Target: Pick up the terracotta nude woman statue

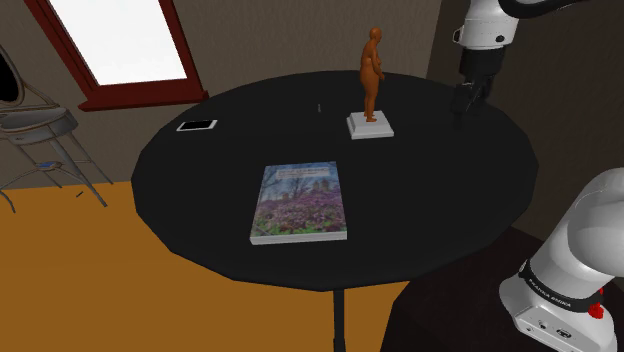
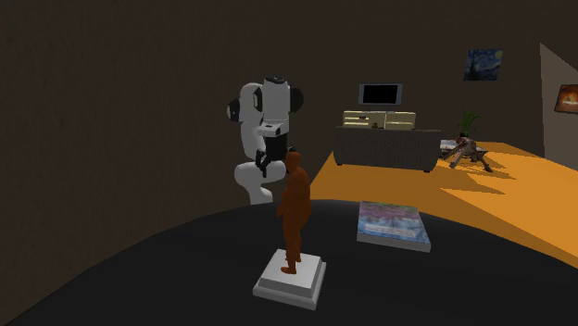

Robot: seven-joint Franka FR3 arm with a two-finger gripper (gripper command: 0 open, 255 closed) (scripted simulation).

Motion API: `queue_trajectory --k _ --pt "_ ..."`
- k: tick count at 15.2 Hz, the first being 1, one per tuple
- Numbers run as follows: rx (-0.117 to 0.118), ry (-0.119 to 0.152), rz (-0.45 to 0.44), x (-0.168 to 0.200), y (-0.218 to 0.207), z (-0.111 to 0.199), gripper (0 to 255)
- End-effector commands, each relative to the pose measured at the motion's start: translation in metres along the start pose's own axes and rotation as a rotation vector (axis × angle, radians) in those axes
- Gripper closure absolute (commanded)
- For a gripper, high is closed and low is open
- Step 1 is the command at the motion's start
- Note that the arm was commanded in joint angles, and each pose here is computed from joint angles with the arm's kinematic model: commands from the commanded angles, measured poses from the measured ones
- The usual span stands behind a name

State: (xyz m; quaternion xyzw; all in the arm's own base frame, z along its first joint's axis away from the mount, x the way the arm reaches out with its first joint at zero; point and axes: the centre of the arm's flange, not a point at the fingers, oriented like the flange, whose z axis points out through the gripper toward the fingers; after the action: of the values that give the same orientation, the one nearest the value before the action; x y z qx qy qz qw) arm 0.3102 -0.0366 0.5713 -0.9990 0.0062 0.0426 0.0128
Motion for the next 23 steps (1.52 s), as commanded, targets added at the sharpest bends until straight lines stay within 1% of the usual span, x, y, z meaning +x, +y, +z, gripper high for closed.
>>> queue_trajectory --k 1,12,23 --pt "0.000 0.000 0.000 0.000 0.000 0.000 0" --pt "-0.040 0.222 0.151 0.104 0.006 -0.037 0" --pt "-0.081 0.445 0.302 0.196 0.026 -0.097 0"
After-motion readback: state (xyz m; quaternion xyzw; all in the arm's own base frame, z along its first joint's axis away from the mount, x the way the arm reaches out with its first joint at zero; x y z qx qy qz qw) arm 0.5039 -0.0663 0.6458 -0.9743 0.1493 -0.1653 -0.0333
